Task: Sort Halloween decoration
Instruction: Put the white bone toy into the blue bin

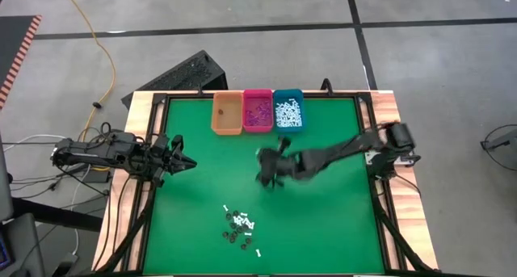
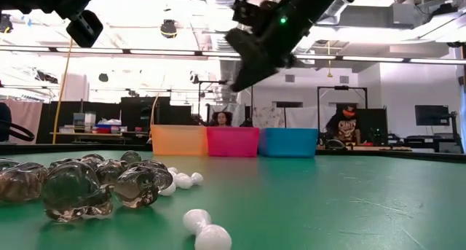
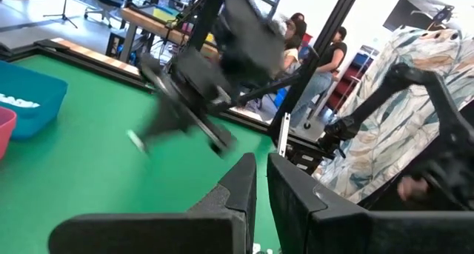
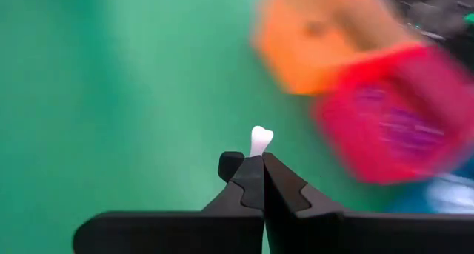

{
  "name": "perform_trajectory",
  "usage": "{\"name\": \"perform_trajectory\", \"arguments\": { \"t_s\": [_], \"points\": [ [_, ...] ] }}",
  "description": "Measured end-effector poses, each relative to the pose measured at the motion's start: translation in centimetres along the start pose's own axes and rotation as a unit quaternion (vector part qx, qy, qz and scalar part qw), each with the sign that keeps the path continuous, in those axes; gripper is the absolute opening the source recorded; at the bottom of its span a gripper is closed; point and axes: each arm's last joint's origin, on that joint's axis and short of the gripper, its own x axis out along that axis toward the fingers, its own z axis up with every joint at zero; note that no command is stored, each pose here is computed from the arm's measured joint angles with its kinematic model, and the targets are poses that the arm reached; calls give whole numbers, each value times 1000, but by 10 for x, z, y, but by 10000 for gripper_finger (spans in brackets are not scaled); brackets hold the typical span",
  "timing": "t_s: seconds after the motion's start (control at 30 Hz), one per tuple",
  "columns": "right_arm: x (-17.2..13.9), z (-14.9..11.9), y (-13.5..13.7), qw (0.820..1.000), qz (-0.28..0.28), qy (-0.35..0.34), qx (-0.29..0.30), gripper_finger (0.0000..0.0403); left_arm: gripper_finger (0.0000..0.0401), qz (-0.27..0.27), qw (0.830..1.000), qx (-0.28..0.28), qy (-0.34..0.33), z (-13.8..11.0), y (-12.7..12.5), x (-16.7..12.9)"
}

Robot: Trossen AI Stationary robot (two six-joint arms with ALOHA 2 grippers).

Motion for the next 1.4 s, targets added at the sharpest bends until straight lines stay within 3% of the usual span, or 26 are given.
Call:
{"name": "perform_trajectory", "arguments": {
  "t_s": [0.2, 0.37, 0.57, 0.8, 0.97, 1.07, 1.17, 1.3, 1.4],
  "points": [
    [-6, 20, -98, 995, -94, 28, 27, 20, 25, -1, 1000, 1, 1, 0, 0, 0],
    [2, 15, -170, 982, -164, 58, 76, 21, 25, 0, 1000, 1, 1, 0, 0, 0],
    [29, 8, -213, 983, -87, 92, 130, 44, 25, 0, 1000, 0, 0, 0, 0, 0],
    [52, -12, -235, 966, -38, 151, 205, 124, 25, -4, 1000, -11, 2, 0, 0, 0],
    [53, -12, -229, 965, -21, 155, 212, 189, 25, -4, 1000, -14, 2, 0, 0, 0],
    [49, -6, -209, 971, 15, 143, 190, 204, 25, -6, 1000, -14, 3, 0, 0, 0],
    [42, 1, -166, 977, 72, 127, 157, 203, 25, -6, 1000, -11, 4, 0, 0, 0],
    [36, -3, -88, 980, 144, 99, 95, 193, 25, -2, 1000, -2, 2, 0, 0, 0],
    [34, -9, -31, 980, 174, 47, 90, 185, 25, -2, 1000, -1, 1, 0, 0, 0]
  ]
}}
